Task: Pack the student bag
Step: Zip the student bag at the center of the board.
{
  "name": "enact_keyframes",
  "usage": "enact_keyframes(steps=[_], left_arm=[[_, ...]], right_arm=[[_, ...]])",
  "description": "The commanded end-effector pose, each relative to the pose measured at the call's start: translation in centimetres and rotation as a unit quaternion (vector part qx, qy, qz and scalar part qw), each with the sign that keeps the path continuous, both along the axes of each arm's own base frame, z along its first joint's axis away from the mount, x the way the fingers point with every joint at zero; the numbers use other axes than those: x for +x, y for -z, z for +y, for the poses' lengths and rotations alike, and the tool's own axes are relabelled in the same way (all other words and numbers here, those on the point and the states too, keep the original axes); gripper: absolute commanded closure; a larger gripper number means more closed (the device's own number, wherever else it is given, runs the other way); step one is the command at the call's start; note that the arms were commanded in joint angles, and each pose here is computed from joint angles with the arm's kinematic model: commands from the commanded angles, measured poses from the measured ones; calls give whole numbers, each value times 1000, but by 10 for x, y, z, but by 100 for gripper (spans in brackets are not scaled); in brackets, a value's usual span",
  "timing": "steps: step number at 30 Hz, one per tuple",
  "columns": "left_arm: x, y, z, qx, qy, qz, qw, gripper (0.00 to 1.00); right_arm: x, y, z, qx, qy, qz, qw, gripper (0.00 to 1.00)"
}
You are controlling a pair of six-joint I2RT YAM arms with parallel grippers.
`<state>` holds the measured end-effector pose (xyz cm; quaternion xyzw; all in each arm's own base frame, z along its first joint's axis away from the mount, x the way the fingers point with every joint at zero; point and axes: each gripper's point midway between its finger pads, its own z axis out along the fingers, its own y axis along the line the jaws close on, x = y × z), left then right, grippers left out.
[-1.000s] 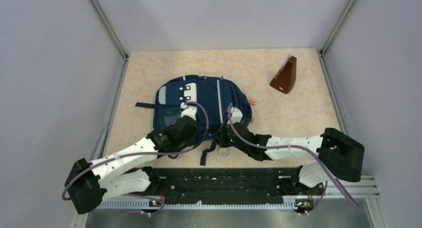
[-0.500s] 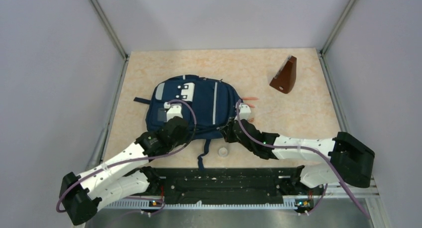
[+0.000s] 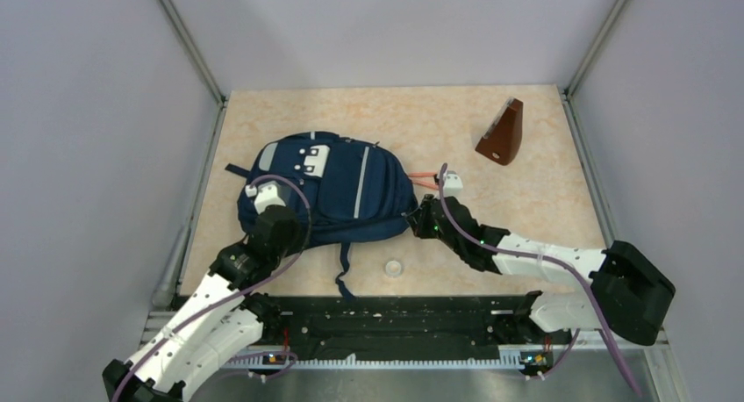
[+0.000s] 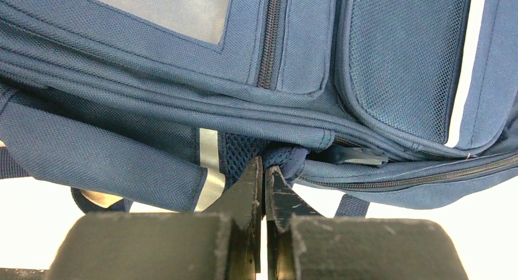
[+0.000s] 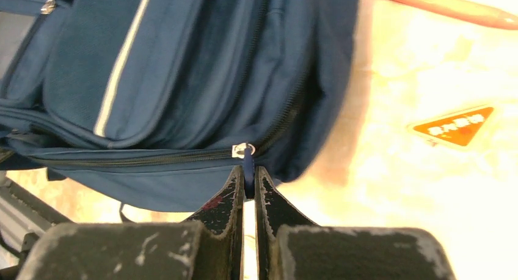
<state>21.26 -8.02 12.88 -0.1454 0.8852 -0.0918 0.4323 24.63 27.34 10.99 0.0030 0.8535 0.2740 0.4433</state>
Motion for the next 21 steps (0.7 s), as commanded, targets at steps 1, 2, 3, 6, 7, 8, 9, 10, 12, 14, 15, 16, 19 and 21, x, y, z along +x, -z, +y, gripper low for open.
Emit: enact_keyframes(steps=[1, 2, 3, 6, 7, 8, 9, 10, 12, 14, 15, 16, 19, 21], left_arm=[[14, -26, 24, 3, -65, -56, 996, 100], [14, -26, 25, 3, -66, -58, 996, 100], [14, -27, 25, 3, -66, -59, 996, 100], [16, -31, 21, 1, -55, -63, 997, 100], [17, -33, 19, -2, -48, -67, 997, 98], [18, -37, 15, -5, -37, -72, 997, 87], [20, -41, 12, -4, -25, -79, 997, 73], [21, -46, 10, -3, -15, -85, 996, 60], [24, -61, 1, 4, 26, -107, 994, 44], [26, -79, -11, -7, 64, -132, 989, 40], [28, -87, -18, -12, 84, -147, 986, 39], [28, -94, -29, -21, 115, -159, 980, 35], [30, -101, -57, -41, 186, -171, 967, 35], [33, -94, -78, -51, 225, -158, 960, 37]], right_arm=[[14, 7, -29, -33, 23, -7, 999, 100], [16, 6, -30, -33, 20, -9, 999, 100], [17, 5, -31, -33, 19, -10, 999, 100], [17, -1, -26, -28, -8, -26, 999, 100], [16, -4, -23, -25, -20, -32, 999, 100], [14, -7, -20, -21, -32, -37, 999, 100], [12, -11, -16, -16, -47, -45, 998, 100], [10, -15, -13, -12, -60, -52, 997, 100], [4, -20, -6, -6, -92, -63, 994, 100], [0, -24, -3, -3, -112, -69, 991, 100], [-1, -25, -2, -3, -118, -72, 990, 100], [-3, -25, -1, -2, -123, -73, 990, 100], [-6, -27, -1, 3, -130, -76, 989, 100], [-7, -28, 0, 8, -132, -76, 988, 100]])
